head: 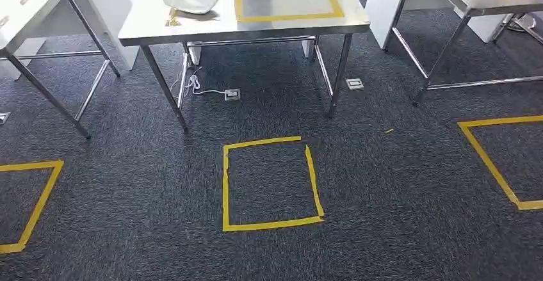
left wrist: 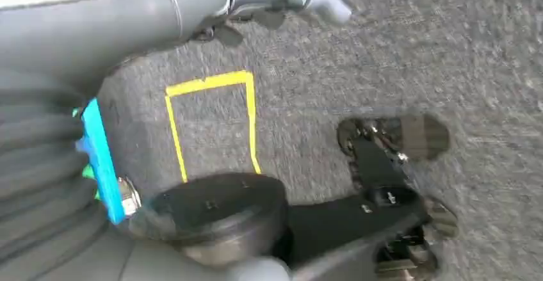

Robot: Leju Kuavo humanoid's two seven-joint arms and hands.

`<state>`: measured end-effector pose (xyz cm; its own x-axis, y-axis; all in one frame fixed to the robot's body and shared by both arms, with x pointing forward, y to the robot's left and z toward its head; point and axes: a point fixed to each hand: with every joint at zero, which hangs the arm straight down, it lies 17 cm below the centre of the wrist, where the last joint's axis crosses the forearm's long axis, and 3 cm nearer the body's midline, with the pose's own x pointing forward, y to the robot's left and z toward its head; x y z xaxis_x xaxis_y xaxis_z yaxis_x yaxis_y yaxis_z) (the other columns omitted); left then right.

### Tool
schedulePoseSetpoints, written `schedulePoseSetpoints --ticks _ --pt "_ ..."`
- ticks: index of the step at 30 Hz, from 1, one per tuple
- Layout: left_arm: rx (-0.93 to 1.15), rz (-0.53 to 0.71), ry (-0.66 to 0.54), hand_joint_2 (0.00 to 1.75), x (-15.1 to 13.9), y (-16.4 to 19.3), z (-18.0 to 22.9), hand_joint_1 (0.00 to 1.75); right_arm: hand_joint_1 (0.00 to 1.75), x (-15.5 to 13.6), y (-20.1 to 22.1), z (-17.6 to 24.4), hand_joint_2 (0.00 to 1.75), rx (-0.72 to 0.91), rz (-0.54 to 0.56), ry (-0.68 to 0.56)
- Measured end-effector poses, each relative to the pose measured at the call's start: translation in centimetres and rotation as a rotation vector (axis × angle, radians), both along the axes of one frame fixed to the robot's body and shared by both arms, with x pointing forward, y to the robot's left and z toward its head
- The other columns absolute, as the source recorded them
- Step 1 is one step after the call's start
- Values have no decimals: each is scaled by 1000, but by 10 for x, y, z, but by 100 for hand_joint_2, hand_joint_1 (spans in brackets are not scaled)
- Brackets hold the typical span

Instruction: Take the parts from the cabinet and place them on the table.

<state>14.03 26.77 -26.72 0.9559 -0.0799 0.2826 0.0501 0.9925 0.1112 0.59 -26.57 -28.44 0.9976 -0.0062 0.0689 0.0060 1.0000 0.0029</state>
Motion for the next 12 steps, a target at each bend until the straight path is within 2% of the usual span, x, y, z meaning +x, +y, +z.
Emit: schedulePoseSetpoints --ticks 3,4,11,12 --pt "-15 15 8 175 -13 0 -2 0 0 4 -4 0 175 -11 -8 -20" --pt "-19 17 10 175 -18 0 -3 0 0 6 -6 0 0 -15 -8 -27" --pt "-53 40 27 175 -49 -2 -7 0 0 16 -6 2 0 -24 -13 -80" --pt "-57 44 31 0 -54 -2 -7 0 0 17 -6 2 0 -24 -14 -85"
